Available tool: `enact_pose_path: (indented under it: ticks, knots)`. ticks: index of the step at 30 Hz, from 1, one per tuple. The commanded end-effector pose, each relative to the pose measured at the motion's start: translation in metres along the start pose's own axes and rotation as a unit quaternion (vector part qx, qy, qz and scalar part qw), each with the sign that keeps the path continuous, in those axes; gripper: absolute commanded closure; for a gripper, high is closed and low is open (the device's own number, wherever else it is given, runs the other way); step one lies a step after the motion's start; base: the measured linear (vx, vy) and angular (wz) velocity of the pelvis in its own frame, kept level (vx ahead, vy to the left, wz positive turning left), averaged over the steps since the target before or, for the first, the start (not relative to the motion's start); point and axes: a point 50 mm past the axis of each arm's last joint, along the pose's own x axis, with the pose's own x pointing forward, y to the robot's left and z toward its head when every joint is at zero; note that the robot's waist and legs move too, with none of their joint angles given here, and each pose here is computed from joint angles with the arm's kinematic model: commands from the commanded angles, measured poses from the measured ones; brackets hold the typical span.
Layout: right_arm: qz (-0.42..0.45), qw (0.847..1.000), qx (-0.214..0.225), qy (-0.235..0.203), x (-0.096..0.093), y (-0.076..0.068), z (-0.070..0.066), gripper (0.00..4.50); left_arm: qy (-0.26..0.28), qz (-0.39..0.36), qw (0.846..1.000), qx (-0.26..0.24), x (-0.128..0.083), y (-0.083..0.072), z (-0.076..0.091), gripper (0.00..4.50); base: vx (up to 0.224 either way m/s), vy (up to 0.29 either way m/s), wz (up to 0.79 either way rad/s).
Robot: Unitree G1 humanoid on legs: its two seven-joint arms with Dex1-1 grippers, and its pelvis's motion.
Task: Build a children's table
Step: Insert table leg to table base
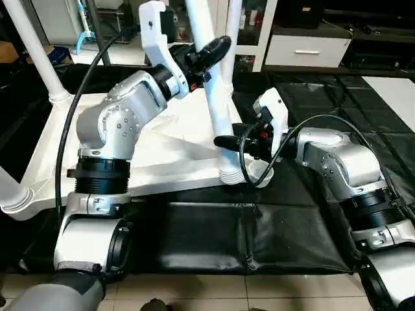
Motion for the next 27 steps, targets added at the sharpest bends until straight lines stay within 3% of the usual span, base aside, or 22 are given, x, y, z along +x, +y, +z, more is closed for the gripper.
enact_pose_path:
  ticks: [1, 5, 6, 12, 19, 27]
  knots:
    - [0.013, 0.999, 0.004, 0.032, 0.001, 0.000, -0.007, 2.56, -0.008, -0.067, 0.998, 0.003, 0.007, -0.023, 0.006, 2.87, 0.000, 0.000, 0.00]
    - [0.021, 0.999, 0.010, 0.034, 0.002, 0.001, -0.008, 2.56, -0.007, -0.087, 0.996, 0.004, 0.009, -0.030, 0.005, 2.87, 0.000, 0.000, 0.00]
    - [0.022, 0.999, 0.013, 0.035, 0.002, 0.001, -0.008, 2.27, -0.006, -0.092, 0.996, 0.004, 0.009, -0.032, 0.005, 2.87, 0.000, 0.000, 0.00]
    - [0.016, 0.999, 0.000, 0.052, 0.004, 0.000, -0.010, 1.71, -0.003, -0.099, 0.995, 0.010, 0.009, -0.034, 0.006, 2.87, 0.000, 0.000, 0.00]
    - [0.030, 0.997, -0.011, 0.072, 0.002, 0.001, -0.015, 1.68, 0.002, -0.115, 0.993, 0.016, 0.008, -0.038, 0.006, 2.88, 0.000, 0.000, 0.00]
    - [0.043, 0.996, -0.025, 0.070, -0.004, 0.000, -0.008, 1.68, 0.040, -0.138, 0.988, 0.050, 0.003, -0.038, -0.002, 2.88, 0.000, 0.000, 0.00]
